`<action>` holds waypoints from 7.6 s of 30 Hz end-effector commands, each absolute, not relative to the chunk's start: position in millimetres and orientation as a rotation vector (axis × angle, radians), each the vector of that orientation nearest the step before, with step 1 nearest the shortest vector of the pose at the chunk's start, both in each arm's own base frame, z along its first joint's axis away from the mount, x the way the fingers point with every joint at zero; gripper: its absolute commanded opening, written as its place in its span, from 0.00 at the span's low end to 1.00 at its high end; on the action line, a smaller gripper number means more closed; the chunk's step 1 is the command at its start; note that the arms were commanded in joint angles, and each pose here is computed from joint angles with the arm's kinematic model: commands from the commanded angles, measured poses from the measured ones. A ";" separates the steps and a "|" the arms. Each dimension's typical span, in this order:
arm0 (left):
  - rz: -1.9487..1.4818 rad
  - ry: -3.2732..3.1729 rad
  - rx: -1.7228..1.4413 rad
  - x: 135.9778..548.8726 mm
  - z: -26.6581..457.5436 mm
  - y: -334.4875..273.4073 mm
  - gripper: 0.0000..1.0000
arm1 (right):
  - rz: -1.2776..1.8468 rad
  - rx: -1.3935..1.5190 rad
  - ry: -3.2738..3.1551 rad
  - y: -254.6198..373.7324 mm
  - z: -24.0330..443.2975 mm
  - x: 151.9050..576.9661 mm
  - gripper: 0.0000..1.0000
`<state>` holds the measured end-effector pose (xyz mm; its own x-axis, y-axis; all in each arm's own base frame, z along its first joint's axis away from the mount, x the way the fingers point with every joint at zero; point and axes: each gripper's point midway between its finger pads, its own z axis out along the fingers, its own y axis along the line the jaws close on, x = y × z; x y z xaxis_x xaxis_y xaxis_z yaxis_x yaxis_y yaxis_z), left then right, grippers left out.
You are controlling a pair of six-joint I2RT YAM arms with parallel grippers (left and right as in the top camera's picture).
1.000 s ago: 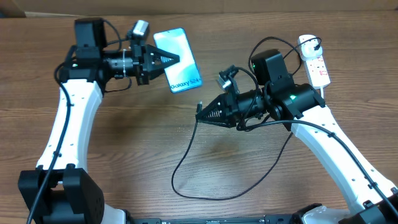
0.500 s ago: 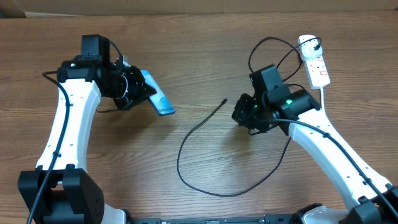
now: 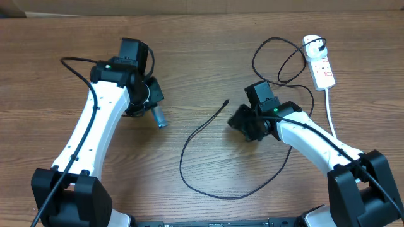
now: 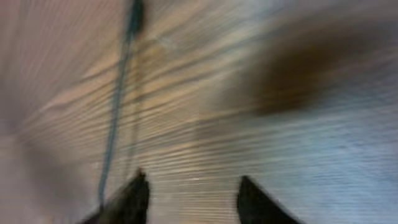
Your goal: Plug charger to phone and switch on socket
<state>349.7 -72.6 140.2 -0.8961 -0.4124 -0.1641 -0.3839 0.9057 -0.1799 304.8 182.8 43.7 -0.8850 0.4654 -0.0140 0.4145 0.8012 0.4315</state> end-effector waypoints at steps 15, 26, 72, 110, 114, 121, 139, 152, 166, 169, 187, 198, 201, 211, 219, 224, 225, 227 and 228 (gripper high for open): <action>-0.120 2.859 -0.660 346.6 134.5 -61.3 0.04 | 1.010 0.838 2.654 194.1 42.6 372.5 0.51; -0.241 2.878 -0.651 346.4 135.6 -75.7 0.04 | 1.041 0.916 2.662 203.4 23.1 375.3 0.42; -0.248 2.868 -0.642 349.2 136.3 -76.3 0.04 | 1.072 1.029 2.628 206.9 -5.2 387.9 0.27; -0.247 2.869 -0.637 349.1 136.3 -76.4 0.04 | 1.070 1.002 2.608 206.6 -4.2 393.0 0.10; -0.247 2.869 -0.637 349.1 136.3 -76.4 0.04 | 1.070 1.001 2.608 206.7 -4.2 392.9 0.06; -0.270 2.870 -0.629 349.8 136.8 -79.2 0.04 | 1.170 0.944 2.623 217.7 3.7 389.9 0.04; -1.205 2.527 -0.115 372.3 270.5 -133.1 0.04 | 2.207 -0.339 2.380 273.5 168.5 284.3 0.04; -1.786 2.171 0.061 354.5 347.8 -128.2 0.04 | 2.367 -0.584 2.292 282.1 214.3 243.8 0.04; -1.877 2.235 -0.025 346.5 345.2 -141.0 0.04 | 2.262 -0.762 2.152 296.2 291.6 218.8 0.04; -1.912 2.235 -0.038 344.5 347.8 -143.0 0.04 | 2.245 -0.716 2.148 298.7 295.4 225.0 0.04; -2.009 2.206 0.061 332.2 357.9 -160.1 0.04 | 2.274 -0.593 2.132 301.6 320.9 234.3 0.04; -2.010 2.206 0.062 332.0 358.0 -160.4 0.04 | 2.268 -0.556 2.113 302.9 324.2 239.1 0.04; -2.011 2.206 0.060 332.0 357.9 -160.4 0.04 | 2.264 -0.537 2.106 303.5 324.7 241.6 0.04; -2.030 2.204 0.055 330.9 359.6 -160.6 0.04 | 2.253 -0.513 2.091 304.3 325.8 245.7 0.04; -2.039 2.199 0.059 330.3 360.6 -160.7 0.04 | 2.244 -0.542 2.056 304.0 329.9 245.3 0.04; -2.043 2.205 0.047 330.3 360.5 -160.7 0.04 | 2.249 -0.544 2.056 303.7 331.2 244.3 0.04; -2.044 2.205 0.047 330.3 360.6 -160.7 0.04 | 2.249 -0.544 2.056 303.7 331.2 244.3 0.04; -2.044 2.205 0.047 330.3 360.6 -160.7 0.04 | 2.249 -0.544 2.056 303.8 331.2 244.4 0.04; -2.044 2.205 0.047 330.3 360.6 -160.7 0.04 | 2.249 -0.544 2.056 303.8 331.2 244.4 0.04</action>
